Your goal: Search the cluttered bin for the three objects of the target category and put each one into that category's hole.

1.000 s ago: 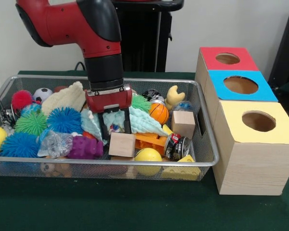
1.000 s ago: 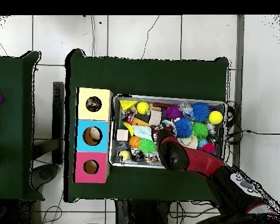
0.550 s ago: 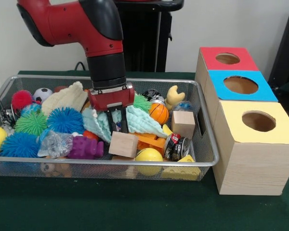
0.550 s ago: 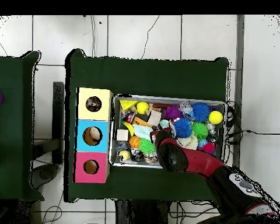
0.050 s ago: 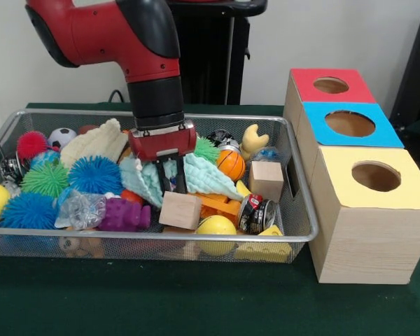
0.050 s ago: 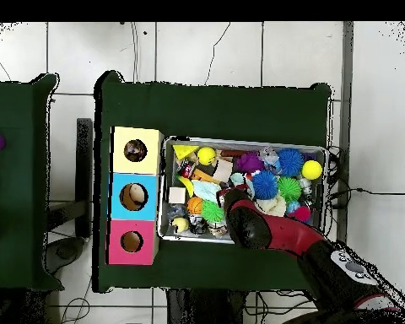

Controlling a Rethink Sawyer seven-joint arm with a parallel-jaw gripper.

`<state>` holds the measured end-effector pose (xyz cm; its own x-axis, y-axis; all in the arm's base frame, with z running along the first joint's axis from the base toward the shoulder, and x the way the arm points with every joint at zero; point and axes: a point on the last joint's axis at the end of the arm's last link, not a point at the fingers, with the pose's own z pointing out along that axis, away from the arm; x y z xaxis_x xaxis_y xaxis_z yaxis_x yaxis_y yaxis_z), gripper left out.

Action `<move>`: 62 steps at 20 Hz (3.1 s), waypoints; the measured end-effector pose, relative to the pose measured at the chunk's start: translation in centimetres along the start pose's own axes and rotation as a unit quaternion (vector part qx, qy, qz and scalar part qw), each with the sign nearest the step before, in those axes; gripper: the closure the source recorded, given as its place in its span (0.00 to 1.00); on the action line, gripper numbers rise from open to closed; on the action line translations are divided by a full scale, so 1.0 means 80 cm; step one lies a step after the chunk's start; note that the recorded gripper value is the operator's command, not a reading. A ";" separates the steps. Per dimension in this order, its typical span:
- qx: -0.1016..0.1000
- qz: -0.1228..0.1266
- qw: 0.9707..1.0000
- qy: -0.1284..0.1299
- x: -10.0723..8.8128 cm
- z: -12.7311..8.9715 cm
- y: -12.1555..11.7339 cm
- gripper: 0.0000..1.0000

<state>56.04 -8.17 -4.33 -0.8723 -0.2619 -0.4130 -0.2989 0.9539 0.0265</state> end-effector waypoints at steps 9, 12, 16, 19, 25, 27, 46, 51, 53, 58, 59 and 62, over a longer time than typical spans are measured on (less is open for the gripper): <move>0.004 -0.005 1.000 0.003 -0.007 -0.042 0.009 1.00; 0.008 -0.001 1.000 0.011 -0.013 -0.078 0.015 1.00; 0.008 0.006 1.000 0.027 -0.014 -0.111 0.023 1.00; 0.007 0.012 0.999 0.039 -0.011 -0.132 0.029 1.00; 0.003 0.027 0.998 0.055 -0.004 -0.157 0.037 1.00; 0.002 0.032 0.998 0.057 -0.002 -0.159 0.038 1.00; -0.031 0.047 0.996 0.075 0.025 -0.138 0.064 0.00; -0.027 0.049 0.996 0.064 0.025 -0.132 0.065 0.00; -0.027 0.050 0.996 0.062 0.025 -0.131 0.065 0.00; -0.031 0.050 0.996 0.064 0.027 -0.128 0.070 0.00; -0.031 0.049 0.996 0.064 0.026 -0.128 0.071 0.00; -0.032 0.049 0.996 0.064 0.021 -0.126 0.077 0.00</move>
<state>48.80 -4.24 4.32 -0.9398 -0.1881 -0.2853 -0.2300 0.9656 0.1209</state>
